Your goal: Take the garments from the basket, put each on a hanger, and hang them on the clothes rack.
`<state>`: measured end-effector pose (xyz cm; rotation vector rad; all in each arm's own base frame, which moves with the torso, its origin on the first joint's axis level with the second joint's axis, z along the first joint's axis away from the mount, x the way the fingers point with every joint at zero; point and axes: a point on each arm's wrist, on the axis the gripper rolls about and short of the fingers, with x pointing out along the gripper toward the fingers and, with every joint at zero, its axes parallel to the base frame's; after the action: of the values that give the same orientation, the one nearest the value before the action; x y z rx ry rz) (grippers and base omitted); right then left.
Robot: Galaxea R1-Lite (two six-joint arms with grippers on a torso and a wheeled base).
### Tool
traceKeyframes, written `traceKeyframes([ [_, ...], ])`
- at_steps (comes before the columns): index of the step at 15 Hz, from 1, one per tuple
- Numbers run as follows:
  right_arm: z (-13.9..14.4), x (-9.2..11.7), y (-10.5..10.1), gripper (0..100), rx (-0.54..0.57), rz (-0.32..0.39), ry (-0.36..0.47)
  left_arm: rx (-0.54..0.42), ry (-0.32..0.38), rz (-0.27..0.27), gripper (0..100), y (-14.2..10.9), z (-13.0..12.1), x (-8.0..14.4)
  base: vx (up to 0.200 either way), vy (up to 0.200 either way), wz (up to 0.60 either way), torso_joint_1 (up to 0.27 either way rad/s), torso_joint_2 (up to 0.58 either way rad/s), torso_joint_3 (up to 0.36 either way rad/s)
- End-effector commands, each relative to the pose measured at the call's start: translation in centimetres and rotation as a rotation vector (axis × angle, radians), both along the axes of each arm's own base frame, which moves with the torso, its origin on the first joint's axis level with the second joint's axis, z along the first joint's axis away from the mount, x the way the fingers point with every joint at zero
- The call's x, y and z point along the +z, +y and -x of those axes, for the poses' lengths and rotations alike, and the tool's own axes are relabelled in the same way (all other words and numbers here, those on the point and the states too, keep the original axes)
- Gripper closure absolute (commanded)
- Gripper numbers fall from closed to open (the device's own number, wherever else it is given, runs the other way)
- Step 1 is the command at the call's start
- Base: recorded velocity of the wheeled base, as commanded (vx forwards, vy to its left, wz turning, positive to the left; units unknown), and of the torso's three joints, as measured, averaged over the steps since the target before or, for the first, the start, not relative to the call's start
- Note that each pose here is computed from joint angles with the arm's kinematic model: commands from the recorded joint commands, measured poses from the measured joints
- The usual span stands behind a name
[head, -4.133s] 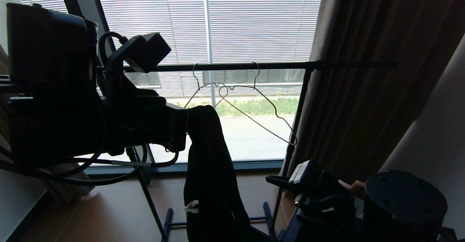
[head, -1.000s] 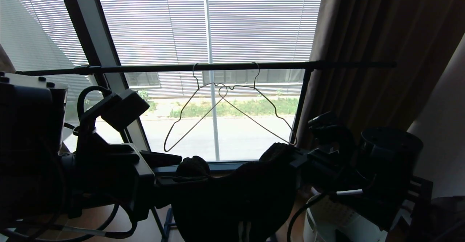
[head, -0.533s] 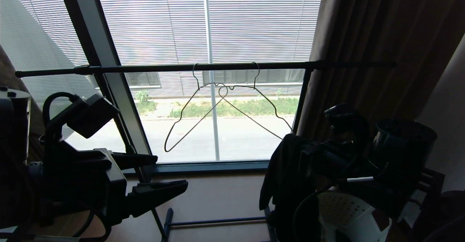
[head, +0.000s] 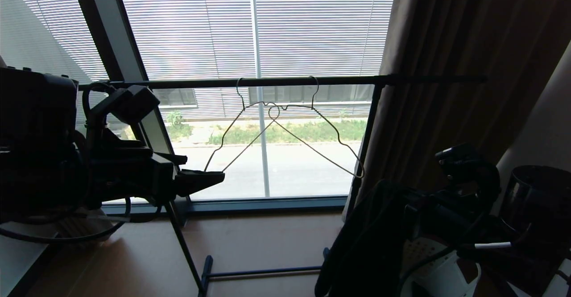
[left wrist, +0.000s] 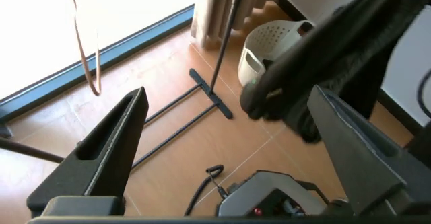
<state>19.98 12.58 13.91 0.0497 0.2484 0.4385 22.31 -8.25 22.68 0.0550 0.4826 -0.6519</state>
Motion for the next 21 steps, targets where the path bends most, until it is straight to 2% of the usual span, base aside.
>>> traceKeyframes([
  [1, -0.1, 0.3, -0.4, 100, -0.015, -0.004, -0.011, 0.022, 0.031, -0.035, 0, -0.2, -3.9, -1.1, 0.000, 0.000, 0.00, 0.000, 0.00, 0.000],
  [5, -0.2, 0.6, -0.3, 100, -0.013, 0.003, -0.029, 0.041, 0.021, -0.049, 0, -0.4, -7.3, -1.3, 0.000, 0.000, 0.00, 0.000, 0.00, 0.000],
  [8, 0.0, 1.0, -0.5, 100, -0.012, -0.002, -0.046, 0.053, 0.001, -0.091, 0, 0.1, -10.5, -2.1, 0.000, 0.000, 0.00, 0.000, 0.00, 0.000],
  [13, 0.1, 1.1, -0.6, 100, -0.012, -0.004, -0.050, 0.067, -0.003, -0.096, 0, -0.1, -13.4, -2.8, 0.000, 0.000, 0.00, 0.000, 0.00, 0.000],
  [15, 0.2, 1.1, -0.6, 100, -0.012, -0.004, -0.050, 0.100, -0.010, -0.114, 0, -0.4, -15.1, -3.3, 0.000, 0.000, 0.00, 0.000, 0.00, 0.000],
  [21, 0.2, 1.0, -0.6, 100, -0.011, -0.003, -0.048, 0.132, 0.002, -0.137, 0, -1.2, -18.6, -5.5, 0.000, 0.000, 0.00, 0.000, 0.00, 0.000],
])
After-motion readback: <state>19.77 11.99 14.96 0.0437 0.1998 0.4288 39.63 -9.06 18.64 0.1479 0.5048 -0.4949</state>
